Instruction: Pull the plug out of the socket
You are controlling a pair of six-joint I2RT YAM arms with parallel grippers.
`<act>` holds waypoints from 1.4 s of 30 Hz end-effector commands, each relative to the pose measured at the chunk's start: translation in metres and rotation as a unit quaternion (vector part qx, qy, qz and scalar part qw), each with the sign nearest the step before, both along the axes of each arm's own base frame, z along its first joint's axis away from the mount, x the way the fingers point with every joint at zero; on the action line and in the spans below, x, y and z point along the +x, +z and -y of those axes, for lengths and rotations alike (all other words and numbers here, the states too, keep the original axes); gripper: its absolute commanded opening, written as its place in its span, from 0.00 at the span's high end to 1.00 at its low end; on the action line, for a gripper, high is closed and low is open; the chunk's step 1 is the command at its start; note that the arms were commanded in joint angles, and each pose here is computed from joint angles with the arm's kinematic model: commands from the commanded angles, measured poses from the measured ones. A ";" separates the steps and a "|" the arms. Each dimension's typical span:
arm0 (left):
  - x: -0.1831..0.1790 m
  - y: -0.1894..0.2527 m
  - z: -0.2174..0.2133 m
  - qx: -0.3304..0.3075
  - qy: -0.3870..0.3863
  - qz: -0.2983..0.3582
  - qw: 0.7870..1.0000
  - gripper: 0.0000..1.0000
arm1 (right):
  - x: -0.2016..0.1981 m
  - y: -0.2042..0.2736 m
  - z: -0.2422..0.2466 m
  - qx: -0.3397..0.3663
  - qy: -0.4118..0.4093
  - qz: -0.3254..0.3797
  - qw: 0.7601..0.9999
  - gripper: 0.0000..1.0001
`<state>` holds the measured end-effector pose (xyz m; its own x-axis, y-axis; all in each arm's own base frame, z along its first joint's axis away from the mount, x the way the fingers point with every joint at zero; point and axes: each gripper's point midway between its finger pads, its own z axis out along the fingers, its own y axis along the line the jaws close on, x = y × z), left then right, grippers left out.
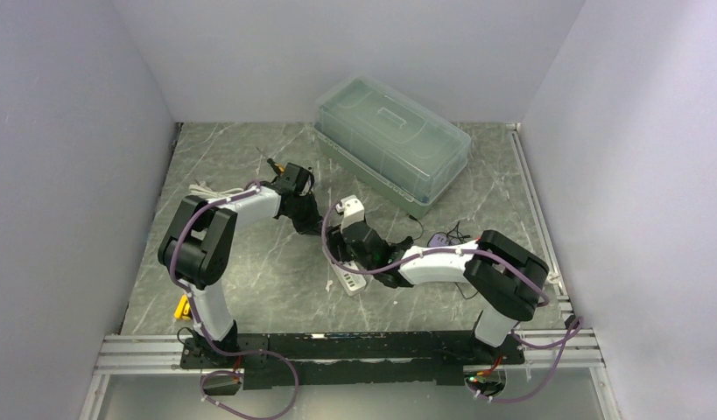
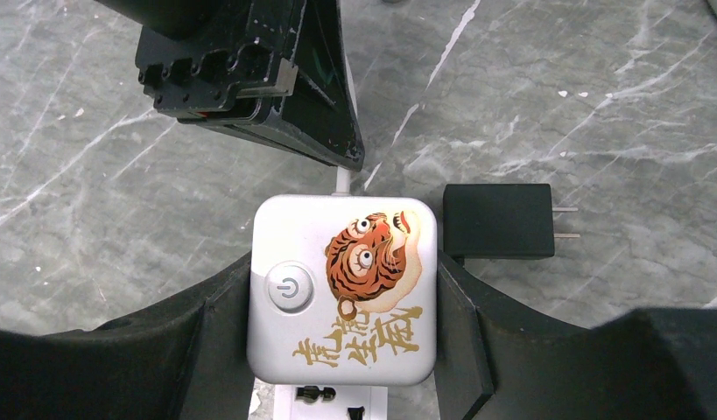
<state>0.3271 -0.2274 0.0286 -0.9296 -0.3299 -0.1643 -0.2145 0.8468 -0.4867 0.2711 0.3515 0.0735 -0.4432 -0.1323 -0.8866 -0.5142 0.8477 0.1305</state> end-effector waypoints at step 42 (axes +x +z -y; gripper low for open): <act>0.004 -0.005 -0.013 0.031 0.010 0.004 0.999 1.00 | 0.003 0.025 -0.015 -0.003 -0.009 0.041 0.999 1.00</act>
<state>0.3245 -0.2217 0.0251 -0.9282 -0.3344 -0.1628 -0.2292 0.8591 -0.4576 0.2661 0.3602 0.0726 -0.3991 -0.2083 -0.8929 -0.5177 0.8550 0.0319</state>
